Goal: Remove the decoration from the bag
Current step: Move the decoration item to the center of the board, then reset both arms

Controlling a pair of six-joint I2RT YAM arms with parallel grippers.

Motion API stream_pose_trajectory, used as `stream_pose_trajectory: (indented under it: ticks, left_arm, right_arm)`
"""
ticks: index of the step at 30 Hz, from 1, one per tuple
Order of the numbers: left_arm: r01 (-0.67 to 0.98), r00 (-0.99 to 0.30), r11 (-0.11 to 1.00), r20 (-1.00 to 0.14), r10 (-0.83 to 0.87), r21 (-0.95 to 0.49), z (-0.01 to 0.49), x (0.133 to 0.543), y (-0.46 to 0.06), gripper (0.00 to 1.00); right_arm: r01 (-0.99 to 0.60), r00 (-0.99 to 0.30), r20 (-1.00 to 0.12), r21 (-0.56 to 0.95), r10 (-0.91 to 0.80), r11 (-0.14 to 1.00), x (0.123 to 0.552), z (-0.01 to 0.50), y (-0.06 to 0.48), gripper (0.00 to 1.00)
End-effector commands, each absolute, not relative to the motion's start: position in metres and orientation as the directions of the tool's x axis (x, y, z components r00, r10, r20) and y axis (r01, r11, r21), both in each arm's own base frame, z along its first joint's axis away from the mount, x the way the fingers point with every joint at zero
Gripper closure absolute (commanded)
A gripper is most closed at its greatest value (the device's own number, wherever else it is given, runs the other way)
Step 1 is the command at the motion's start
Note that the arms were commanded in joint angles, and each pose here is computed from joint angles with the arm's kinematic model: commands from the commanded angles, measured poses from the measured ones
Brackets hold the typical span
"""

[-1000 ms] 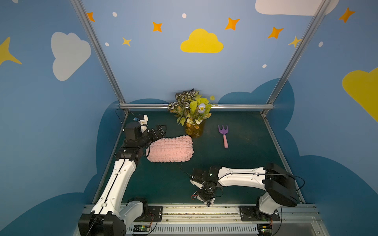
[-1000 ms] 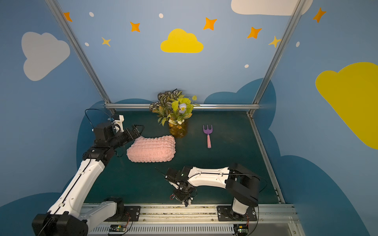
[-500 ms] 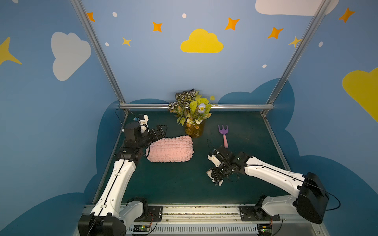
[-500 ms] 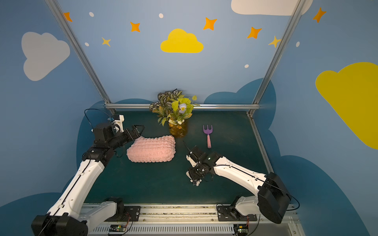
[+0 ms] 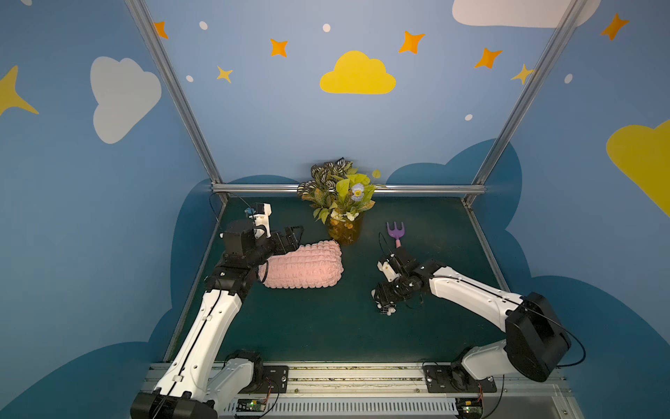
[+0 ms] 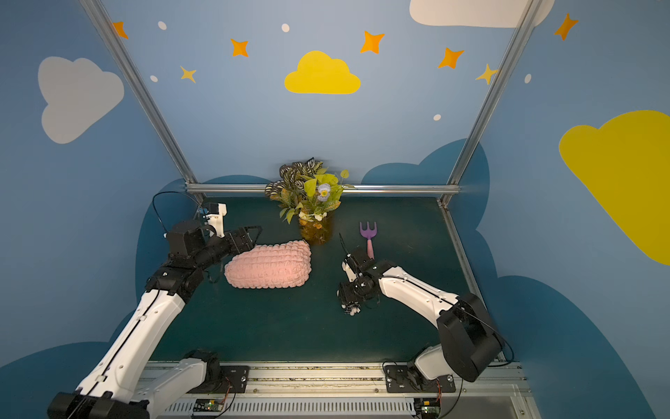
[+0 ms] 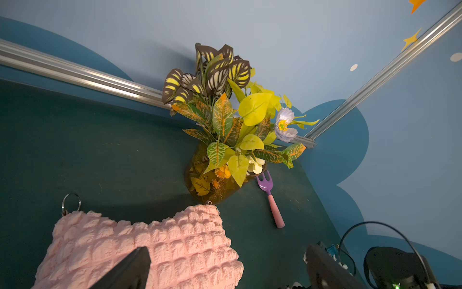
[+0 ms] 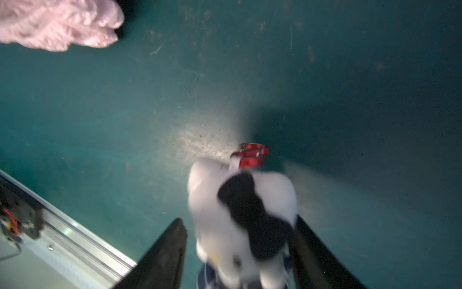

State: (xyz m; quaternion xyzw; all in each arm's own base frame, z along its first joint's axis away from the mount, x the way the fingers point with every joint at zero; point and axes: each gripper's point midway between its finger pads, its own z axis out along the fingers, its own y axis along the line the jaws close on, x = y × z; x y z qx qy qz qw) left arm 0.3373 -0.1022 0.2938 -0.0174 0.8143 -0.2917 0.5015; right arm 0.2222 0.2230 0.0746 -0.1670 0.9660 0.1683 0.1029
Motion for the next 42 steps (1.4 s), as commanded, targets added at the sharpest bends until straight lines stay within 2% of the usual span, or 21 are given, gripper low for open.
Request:
stream_pose_trajectory:
  ticks: [1, 6, 10, 12, 15, 17, 18, 23, 24, 28, 29, 31, 33, 34, 35, 36, 37, 38, 39, 40, 42]
  left_arm:
    - [0.286, -0.437, 0.867, -0.861, -0.260, -0.407, 0.297, 0.336, -0.101, 0.00]
    - [0.268, -0.384, 0.904, -0.897, -0.218, -0.334, 0.297, 0.335, -0.097, 0.00]
    - [0.208, -0.320, 0.941, -0.928, -0.192, -0.267, 0.290, 0.338, -0.086, 0.00]
    - [0.138, -0.280, 0.962, -0.941, -0.189, -0.234, 0.281, 0.343, -0.073, 0.00]
    - [0.068, -0.237, 0.987, -0.963, -0.127, -0.147, 0.265, 0.348, -0.057, 0.00]
    - [0.045, -0.227, 0.995, -0.971, -0.077, -0.090, 0.249, 0.350, -0.050, 0.00]
    - [0.017, -0.242, 0.998, -0.969, -0.057, -0.063, 0.236, 0.349, -0.045, 0.00]
    - [-0.059, -0.257, 0.998, -0.967, 0.003, 0.018, 0.192, 0.346, -0.028, 0.00]
    - [-0.068, -0.258, 0.997, -0.966, 0.014, 0.033, 0.185, 0.345, -0.025, 0.00]
    - [-0.081, -0.311, 0.992, -0.948, 0.068, 0.097, 0.149, 0.351, -0.019, 0.00]
    - [-0.075, -0.299, 0.991, -0.951, 0.082, 0.109, 0.144, 0.355, -0.019, 0.00]
    - [-0.059, -0.285, 0.989, -0.951, 0.116, 0.138, 0.133, 0.363, -0.020, 0.00]
    - [-0.038, -0.288, 0.990, -0.950, 0.120, 0.137, 0.119, 0.373, -0.018, 0.00]
    - [-0.025, -0.302, 0.993, -0.948, 0.103, 0.116, 0.109, 0.377, -0.018, 0.00]
    - [-0.014, -0.305, 0.994, -0.947, 0.096, 0.105, 0.102, 0.381, -0.018, 0.00]
    - [0.011, -0.312, 0.993, -0.944, 0.111, 0.114, 0.091, 0.384, -0.022, 0.00]
    - [0.037, -0.282, 0.992, -0.951, 0.126, 0.121, 0.091, 0.388, -0.027, 0.00]
    - [0.054, -0.269, 0.991, -0.954, 0.129, 0.119, 0.097, 0.394, -0.031, 0.00]
    - [0.073, -0.363, 0.992, -0.923, 0.126, 0.106, 0.084, 0.393, -0.031, 0.00]
    - [0.085, -0.381, 0.992, -0.917, 0.118, 0.092, 0.083, 0.393, -0.031, 0.00]
    - [0.082, -0.321, 0.991, -0.939, 0.125, 0.104, 0.087, 0.394, -0.031, 0.00]
  right_arm:
    - [-0.360, -0.908, -0.336, 0.321, -0.250, 0.876, 0.241, 0.101, 0.227, 0.04]
    - [-0.328, -0.878, -0.452, 0.329, -0.157, 0.886, 0.264, 0.153, 0.212, 0.02]
    - [-0.218, -0.792, -0.610, 0.235, -0.031, 0.947, 0.295, 0.207, 0.169, 0.02]
    - [-0.160, -0.697, -0.716, 0.128, -0.020, 0.979, 0.308, 0.233, 0.135, 0.02]
    - [0.066, -0.436, -0.900, -0.001, 0.028, 0.998, 0.329, 0.272, 0.069, 0.02]
    - [0.195, -0.259, -0.966, -0.049, 0.003, 0.980, 0.335, 0.282, 0.029, 0.02]
    - [0.267, -0.219, -0.976, -0.040, 0.020, 0.963, 0.333, 0.276, 0.009, 0.02]
    - [0.505, -0.284, -0.941, 0.015, 0.182, 0.863, 0.333, 0.198, -0.057, 0.02]
    - [0.504, -0.331, -0.925, -0.008, 0.185, 0.864, 0.338, 0.177, -0.061, 0.02]
    - [0.375, -0.458, -0.882, -0.081, 0.109, 0.924, 0.366, 0.119, -0.043, 0.02]
    - [0.384, -0.443, -0.888, -0.062, 0.125, 0.921, 0.372, 0.114, -0.042, 0.02]
    - [0.258, -0.485, -0.874, -0.132, 0.010, 0.957, 0.378, 0.111, -0.027, 0.02]
    - [0.205, -0.432, -0.902, -0.119, -0.020, 0.971, 0.383, 0.113, -0.021, 0.02]
    - [0.196, -0.428, -0.904, -0.104, -0.010, 0.975, 0.382, 0.101, -0.021, 0.02]
    - [0.238, -0.318, -0.948, -0.052, 0.027, 0.970, 0.384, 0.104, -0.026, 0.02]
    - [0.232, -0.275, -0.961, -0.046, 0.021, 0.972, 0.386, 0.100, -0.026, 0.02]
    - [0.213, -0.285, -0.958, -0.049, 0.014, 0.976, 0.387, 0.097, -0.023, 0.02]
    - [0.201, -0.368, -0.930, -0.064, 0.015, 0.977, 0.384, 0.085, -0.021, 0.02]
    - [0.186, -0.424, -0.905, -0.096, -0.008, 0.978, 0.385, 0.084, -0.020, 0.02]
    - [0.174, -0.466, -0.885, -0.104, -0.011, 0.979, 0.387, 0.088, -0.019, 0.02]
    - [0.207, -0.412, -0.911, -0.070, 0.022, 0.976, 0.389, 0.094, -0.021, 0.02]
